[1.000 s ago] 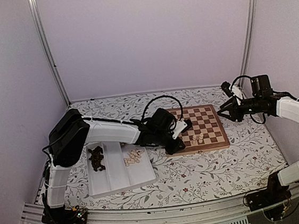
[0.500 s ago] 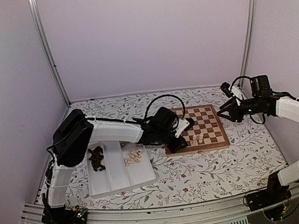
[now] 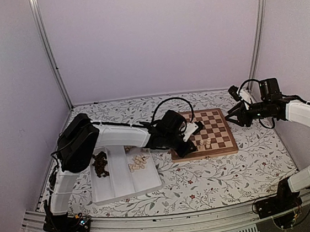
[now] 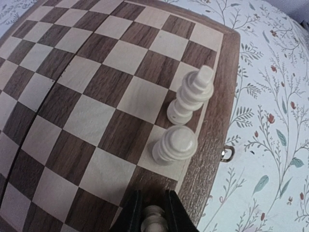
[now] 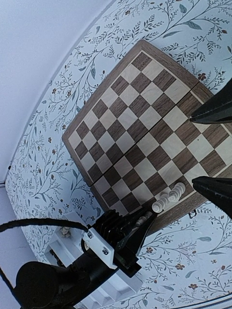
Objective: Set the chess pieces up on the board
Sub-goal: Place the chess piece on the chessboard, then pick up the chess piece from the storage box.
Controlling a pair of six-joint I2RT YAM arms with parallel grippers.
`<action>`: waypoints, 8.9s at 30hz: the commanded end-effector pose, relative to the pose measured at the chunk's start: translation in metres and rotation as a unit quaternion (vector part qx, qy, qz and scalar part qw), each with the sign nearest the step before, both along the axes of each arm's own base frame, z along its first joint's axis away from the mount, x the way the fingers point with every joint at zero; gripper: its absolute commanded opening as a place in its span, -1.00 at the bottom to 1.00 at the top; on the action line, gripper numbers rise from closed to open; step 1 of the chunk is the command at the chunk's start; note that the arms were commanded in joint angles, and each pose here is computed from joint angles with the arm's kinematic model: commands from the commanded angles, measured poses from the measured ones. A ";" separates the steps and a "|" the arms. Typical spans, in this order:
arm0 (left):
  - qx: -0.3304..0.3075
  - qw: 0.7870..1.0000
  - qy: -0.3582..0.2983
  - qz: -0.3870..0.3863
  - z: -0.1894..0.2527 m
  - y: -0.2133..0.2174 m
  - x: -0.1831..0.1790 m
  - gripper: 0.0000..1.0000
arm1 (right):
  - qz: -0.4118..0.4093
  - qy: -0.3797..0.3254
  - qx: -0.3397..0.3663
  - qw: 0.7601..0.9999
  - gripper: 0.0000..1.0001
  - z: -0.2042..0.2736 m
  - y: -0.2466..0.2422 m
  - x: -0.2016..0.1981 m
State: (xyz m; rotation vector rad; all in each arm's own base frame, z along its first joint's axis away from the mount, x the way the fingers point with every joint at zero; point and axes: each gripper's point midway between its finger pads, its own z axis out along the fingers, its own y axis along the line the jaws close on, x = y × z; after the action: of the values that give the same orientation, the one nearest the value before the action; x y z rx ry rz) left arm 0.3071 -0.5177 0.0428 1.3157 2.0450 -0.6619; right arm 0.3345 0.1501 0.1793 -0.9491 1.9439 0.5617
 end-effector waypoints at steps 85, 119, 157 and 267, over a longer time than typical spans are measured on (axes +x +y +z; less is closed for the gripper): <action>0.241 0.969 0.038 0.044 -0.026 0.207 -0.031 -0.06 | 0.024 0.013 -0.005 1.000 -0.20 -0.006 0.003 -0.004; 0.218 0.973 0.049 -0.047 -0.021 0.198 -0.103 -0.29 | 0.039 0.049 0.023 0.998 -0.20 -0.010 0.011 -0.005; 0.152 0.939 0.206 0.230 -0.018 0.164 -0.120 -0.18 | 0.046 0.052 0.019 0.997 -0.20 -0.015 0.012 -0.007; -0.156 0.987 0.002 0.024 0.203 0.112 -0.048 -1.00 | 0.009 0.112 -0.102 0.988 -1.00 -0.014 0.055 0.015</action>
State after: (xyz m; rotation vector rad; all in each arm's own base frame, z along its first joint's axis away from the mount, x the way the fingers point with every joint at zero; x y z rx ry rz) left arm 0.2486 -0.3928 0.2098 1.1538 1.9023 -0.8680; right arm 0.3367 0.2636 0.1989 -1.1253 2.1347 0.9028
